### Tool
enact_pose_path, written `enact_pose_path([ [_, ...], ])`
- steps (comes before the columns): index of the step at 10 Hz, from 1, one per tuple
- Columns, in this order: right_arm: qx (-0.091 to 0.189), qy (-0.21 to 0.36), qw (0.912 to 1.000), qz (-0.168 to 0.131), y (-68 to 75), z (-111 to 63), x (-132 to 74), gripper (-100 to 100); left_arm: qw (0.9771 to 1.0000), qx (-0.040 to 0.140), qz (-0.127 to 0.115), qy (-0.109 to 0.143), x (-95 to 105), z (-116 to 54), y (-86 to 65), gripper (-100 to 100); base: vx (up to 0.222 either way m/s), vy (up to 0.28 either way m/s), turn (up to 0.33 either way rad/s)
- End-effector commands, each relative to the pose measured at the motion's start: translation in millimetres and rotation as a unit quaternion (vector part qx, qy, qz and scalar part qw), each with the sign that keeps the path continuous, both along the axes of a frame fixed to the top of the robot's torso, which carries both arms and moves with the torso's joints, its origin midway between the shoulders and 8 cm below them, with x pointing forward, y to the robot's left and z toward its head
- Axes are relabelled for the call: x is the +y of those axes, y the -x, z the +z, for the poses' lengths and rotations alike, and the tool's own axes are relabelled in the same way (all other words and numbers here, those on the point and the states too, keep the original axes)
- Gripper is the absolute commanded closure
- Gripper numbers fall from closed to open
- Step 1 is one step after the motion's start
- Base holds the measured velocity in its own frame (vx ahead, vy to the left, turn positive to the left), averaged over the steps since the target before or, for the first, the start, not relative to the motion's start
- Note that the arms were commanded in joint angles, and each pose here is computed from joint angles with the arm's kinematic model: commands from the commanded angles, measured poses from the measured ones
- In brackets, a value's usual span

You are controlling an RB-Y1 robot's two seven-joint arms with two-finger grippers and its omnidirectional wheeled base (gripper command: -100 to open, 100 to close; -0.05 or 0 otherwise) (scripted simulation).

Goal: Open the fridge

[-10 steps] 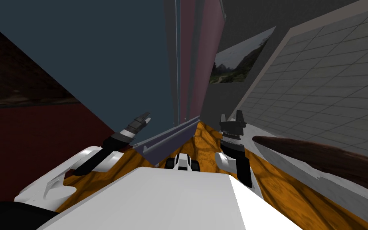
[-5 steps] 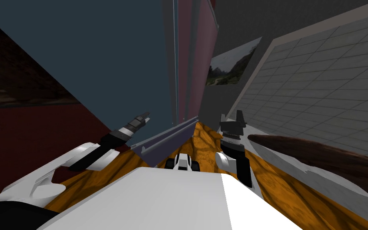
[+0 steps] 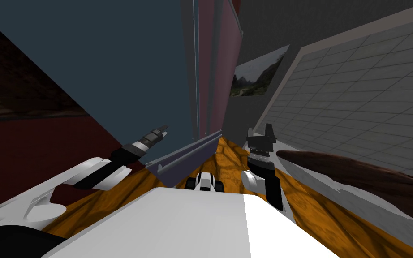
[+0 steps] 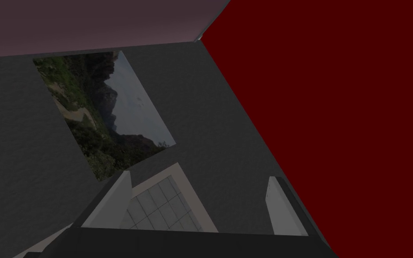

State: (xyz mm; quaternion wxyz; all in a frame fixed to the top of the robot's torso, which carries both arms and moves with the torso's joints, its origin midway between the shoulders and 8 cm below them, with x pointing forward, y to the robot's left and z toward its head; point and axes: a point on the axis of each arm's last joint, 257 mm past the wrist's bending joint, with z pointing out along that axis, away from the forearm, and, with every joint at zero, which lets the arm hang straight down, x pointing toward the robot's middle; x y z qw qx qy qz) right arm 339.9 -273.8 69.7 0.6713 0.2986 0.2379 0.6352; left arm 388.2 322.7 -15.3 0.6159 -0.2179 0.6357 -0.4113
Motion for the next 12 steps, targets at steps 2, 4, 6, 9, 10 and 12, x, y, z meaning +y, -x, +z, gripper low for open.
enact_pose_path([
  [2, 0.0, 0.0, 1.0, 0.0, 0.0, 0.0, 0, 0, 0.9996, -0.018, 0.001, -0.023, 1.7, 20.7, -6.0, -100, 0.003, -0.006, -0.084],
  [4, 0.0, 0.0, 1.0, 0.0, 0.0, 0.0, 0, 0, 0.9996, -0.018, 0.001, -0.023, 1.7, 20.7, -6.0, -100, -0.007, 0.009, -0.001],
  [6, 0.0, 0.0, 1.0, 0.0, 0.0, 0.0, 0, 0, 0.9996, -0.018, 0.001, -0.023, 1.7, 20.7, -6.0, -100, 0.003, -0.003, 0.005],
  [9, 0.0, 0.0, 1.0, 0.0, 0.0, 0.0, 0, 0, 0.9996, -0.018, 0.001, -0.023, 1.7, 20.7, -6.0, -100, 0.0, -0.012, 0.004],
  [10, 0.0, 0.0, 1.0, 0.0, 0.0, 0.0, 0, 0, 0.9996, -0.018, 0.001, -0.023, 1.7, 20.7, -6.0, -100, 0.0, 0.0, 0.0],
  [12, 0.0, 0.0, 1.0, 0.0, 0.0, 0.0, 0, 0, 0.9986, 0.023, -0.017, -0.045, -7.6, -16.1, 0.1, -100, 0.063, -0.06, -0.129],
])
